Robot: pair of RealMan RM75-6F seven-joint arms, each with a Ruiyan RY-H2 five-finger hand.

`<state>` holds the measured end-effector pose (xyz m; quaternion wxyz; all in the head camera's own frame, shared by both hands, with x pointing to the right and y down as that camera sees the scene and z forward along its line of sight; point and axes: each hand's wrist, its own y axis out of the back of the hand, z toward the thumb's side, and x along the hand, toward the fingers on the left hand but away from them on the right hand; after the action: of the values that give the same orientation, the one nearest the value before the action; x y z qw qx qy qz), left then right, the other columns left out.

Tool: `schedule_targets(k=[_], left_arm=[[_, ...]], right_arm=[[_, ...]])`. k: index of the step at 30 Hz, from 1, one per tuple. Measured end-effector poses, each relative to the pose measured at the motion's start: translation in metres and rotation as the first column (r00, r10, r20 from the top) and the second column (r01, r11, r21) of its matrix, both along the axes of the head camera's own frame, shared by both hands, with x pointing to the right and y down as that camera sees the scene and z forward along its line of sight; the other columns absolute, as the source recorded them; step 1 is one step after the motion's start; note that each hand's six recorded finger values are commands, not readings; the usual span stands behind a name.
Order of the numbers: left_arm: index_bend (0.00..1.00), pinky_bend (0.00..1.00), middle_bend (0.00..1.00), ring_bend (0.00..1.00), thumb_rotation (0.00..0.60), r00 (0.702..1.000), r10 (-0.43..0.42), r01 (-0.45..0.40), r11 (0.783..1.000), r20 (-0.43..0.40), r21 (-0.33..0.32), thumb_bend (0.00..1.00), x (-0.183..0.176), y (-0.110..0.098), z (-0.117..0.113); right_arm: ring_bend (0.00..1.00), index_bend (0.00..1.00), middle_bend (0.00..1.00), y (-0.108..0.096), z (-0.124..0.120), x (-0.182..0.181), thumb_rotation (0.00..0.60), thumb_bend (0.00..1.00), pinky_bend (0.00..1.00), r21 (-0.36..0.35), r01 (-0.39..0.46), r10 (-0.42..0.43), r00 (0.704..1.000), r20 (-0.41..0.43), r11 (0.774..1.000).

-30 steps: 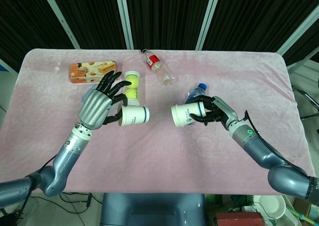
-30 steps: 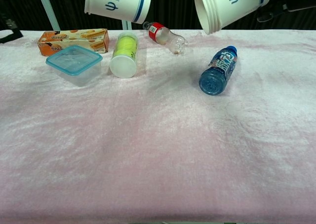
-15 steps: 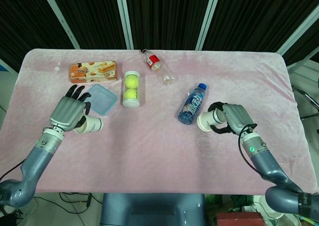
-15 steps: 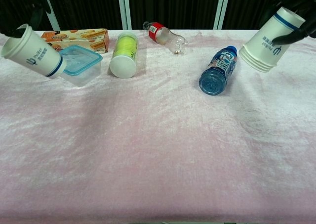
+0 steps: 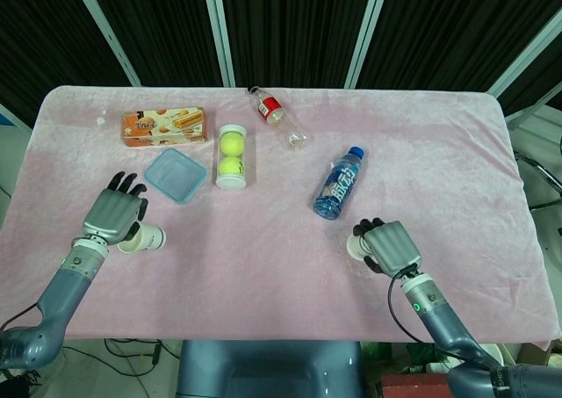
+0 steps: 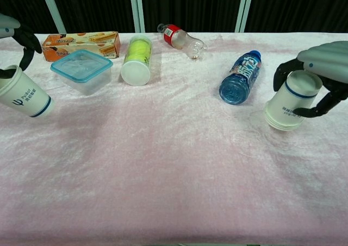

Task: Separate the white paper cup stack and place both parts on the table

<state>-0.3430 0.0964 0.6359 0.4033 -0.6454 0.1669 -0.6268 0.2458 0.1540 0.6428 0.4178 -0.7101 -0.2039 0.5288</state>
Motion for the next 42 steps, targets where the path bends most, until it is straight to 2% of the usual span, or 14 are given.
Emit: schedule_targets(k=[4, 10, 16, 19, 22, 27, 30, 36, 42], left_arm=[[0.61, 0.0, 0.19, 0.0, 0.6, 1.0, -0.01, 0.01, 1.0, 0.0, 0.0, 0.6, -0.004, 0.002, 0.013], [0.6, 0.0, 0.19, 0.0, 0.6, 0.999, -0.03, 0.03, 1.0, -0.034, -0.004, 0.58, -0.003, 0.004, 0.023], [0.56, 0.0, 0.18, 0.0, 0.6, 1.0, -0.021, 0.021, 1.0, -0.015, -0.02, 0.56, -0.004, 0.006, 0.033], [0.55, 0.0, 0.17, 0.0, 0.6, 1.0, -0.003, 0.003, 1.0, 0.002, -0.027, 0.55, -0.003, 0.007, 0.038], [0.52, 0.0, 0.17, 0.0, 0.6, 1.0, 0.011, -0.011, 1.0, 0.013, -0.028, 0.54, 0.0, 0.008, 0.041], [0.46, 0.0, 0.15, 0.0, 0.6, 1.0, 0.014, -0.013, 1.0, 0.016, -0.025, 0.48, 0.003, 0.007, 0.042], [0.43, 0.0, 0.14, 0.0, 0.6, 0.999, 0.027, -0.026, 0.999, 0.029, -0.033, 0.44, 0.005, 0.007, 0.043], [0.38, 0.0, 0.13, 0.0, 0.6, 0.998, 0.046, -0.044, 0.998, 0.041, -0.041, 0.38, 0.013, 0.007, 0.046], [0.31, 0.0, 0.09, 0.0, 0.6, 0.999, 0.033, -0.033, 0.999, 0.007, -0.008, 0.32, 0.018, 0.001, 0.032]], right_arm=[[0.73, 0.83, 0.65, 0.008, 0.014, -0.004, 0.6, 0.65, 0.66, -0.053, 0.003, -0.003, 1.0, 0.003, 0.999], [0.71, 0.83, 0.62, 0.007, 0.018, -0.003, 0.6, 0.65, 0.64, -0.07, 0.003, -0.003, 1.0, 0.0, 0.998], [0.64, 0.78, 0.51, 0.009, 0.022, 0.001, 0.6, 0.61, 0.58, -0.125, -0.009, 0.006, 1.0, -0.017, 0.992], [0.61, 0.72, 0.44, 0.01, 0.023, 0.003, 0.6, 0.58, 0.56, -0.136, -0.001, -0.004, 0.999, -0.037, 0.991], [0.55, 0.62, 0.35, 0.01, 0.023, 0.004, 0.6, 0.53, 0.51, -0.14, 0.001, -0.008, 0.999, -0.048, 0.99], [0.4, 0.34, 0.15, 0.013, 0.024, 0.005, 0.6, 0.4, 0.38, -0.157, 0.006, -0.015, 0.998, -0.058, 0.988], [0.36, 0.24, 0.08, 0.016, 0.026, 0.006, 0.6, 0.36, 0.34, -0.182, 0.017, -0.031, 0.997, -0.073, 0.983], [0.31, 0.18, 0.02, 0.016, 0.022, 0.005, 0.6, 0.29, 0.29, -0.202, 0.017, -0.035, 0.996, -0.083, 0.979], [0.24, 0.09, 0.0, 0.011, 0.007, 0.012, 0.6, 0.15, 0.25, -0.184, 0.0, -0.017, 0.996, -0.086, 0.983]])
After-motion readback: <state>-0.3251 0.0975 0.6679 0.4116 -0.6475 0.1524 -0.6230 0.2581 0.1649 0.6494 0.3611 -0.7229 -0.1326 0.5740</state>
